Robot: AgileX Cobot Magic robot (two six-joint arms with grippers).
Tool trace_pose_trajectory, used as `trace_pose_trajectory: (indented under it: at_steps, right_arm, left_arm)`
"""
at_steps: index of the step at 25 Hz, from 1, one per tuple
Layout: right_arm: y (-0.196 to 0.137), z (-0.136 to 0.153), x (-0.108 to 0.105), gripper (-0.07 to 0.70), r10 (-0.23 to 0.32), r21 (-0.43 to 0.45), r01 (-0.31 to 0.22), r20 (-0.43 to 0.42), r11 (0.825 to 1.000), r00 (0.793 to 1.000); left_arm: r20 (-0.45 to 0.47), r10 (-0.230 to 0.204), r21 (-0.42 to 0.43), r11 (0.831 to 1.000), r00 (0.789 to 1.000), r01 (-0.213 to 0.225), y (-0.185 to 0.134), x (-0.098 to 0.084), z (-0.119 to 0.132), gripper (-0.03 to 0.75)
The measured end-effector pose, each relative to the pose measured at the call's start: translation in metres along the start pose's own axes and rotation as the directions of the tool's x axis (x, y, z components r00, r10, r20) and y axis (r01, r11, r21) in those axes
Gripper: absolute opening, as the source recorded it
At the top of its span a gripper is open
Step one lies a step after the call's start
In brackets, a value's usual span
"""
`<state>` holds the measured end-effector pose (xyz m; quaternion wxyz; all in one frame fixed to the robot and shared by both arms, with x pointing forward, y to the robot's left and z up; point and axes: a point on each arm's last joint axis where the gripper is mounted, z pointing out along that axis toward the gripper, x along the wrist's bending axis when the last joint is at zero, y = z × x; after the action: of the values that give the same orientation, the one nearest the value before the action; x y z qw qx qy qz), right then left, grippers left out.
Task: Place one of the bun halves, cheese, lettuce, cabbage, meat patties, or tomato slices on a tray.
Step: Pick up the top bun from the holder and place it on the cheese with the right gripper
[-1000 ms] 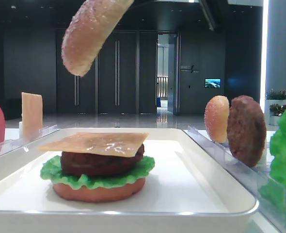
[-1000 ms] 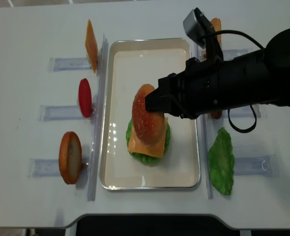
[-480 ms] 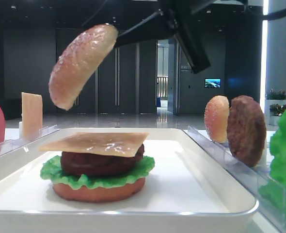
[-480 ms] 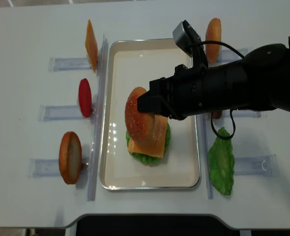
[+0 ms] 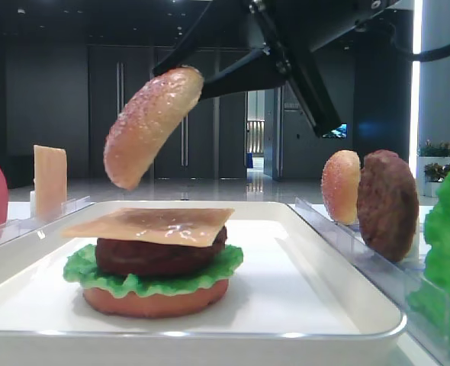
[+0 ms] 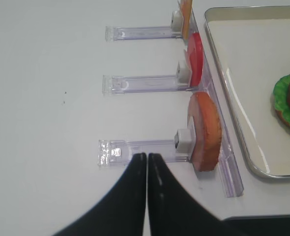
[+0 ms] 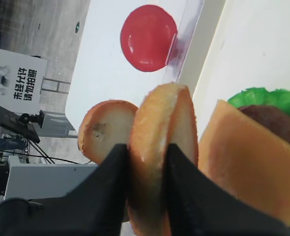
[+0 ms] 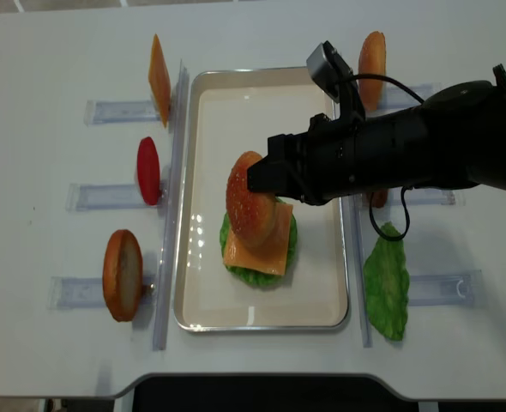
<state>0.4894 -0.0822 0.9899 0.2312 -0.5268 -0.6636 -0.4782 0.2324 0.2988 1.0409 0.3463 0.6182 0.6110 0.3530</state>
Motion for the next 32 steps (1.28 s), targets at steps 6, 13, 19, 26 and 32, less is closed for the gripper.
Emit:
trace_pose_trajectory:
  at_steps: [6, 13, 19, 26, 32]
  right_arm:
    - [0.0019, -0.0015, -0.0013, 0.171, -0.002, -0.010, 0.002, 0.001, 1.000, 1.000]
    - [0.0020, -0.0015, -0.0013, 0.171, -0.006, -0.010, 0.006, 0.000, 1.000, 1.000]
    - [0.0020, -0.0015, -0.0013, 0.171, -0.015, -0.010, 0.015, 0.000, 1.000, 1.000]
    - [0.0020, -0.0015, -0.0013, 0.171, -0.021, -0.010, 0.021, 0.000, 1.000, 1.000]
    - [0.0020, -0.0015, -0.0014, 0.171, -0.025, -0.011, 0.025, 0.001, 1.000, 1.000]
  left_arm:
    - [0.000, 0.000, 0.000, 1.000, 1.000, 0.000, 0.0000, 0.0000, 0.0000, -0.001]
    - [0.000, 0.000, 0.000, 1.000, 1.000, 0.000, 0.0000, 0.0000, 0.0000, -0.001]
    - [0.000, 0.000, 0.000, 1.000, 1.000, 0.000, 0.0000, 0.0000, 0.0000, -0.001]
    - [0.000, 0.000, 0.000, 1.000, 1.000, 0.000, 0.0000, 0.0000, 0.0000, -0.001]
    - [0.000, 0.000, 0.000, 1.000, 1.000, 0.000, 0.0000, 0.0000, 0.0000, -0.001]
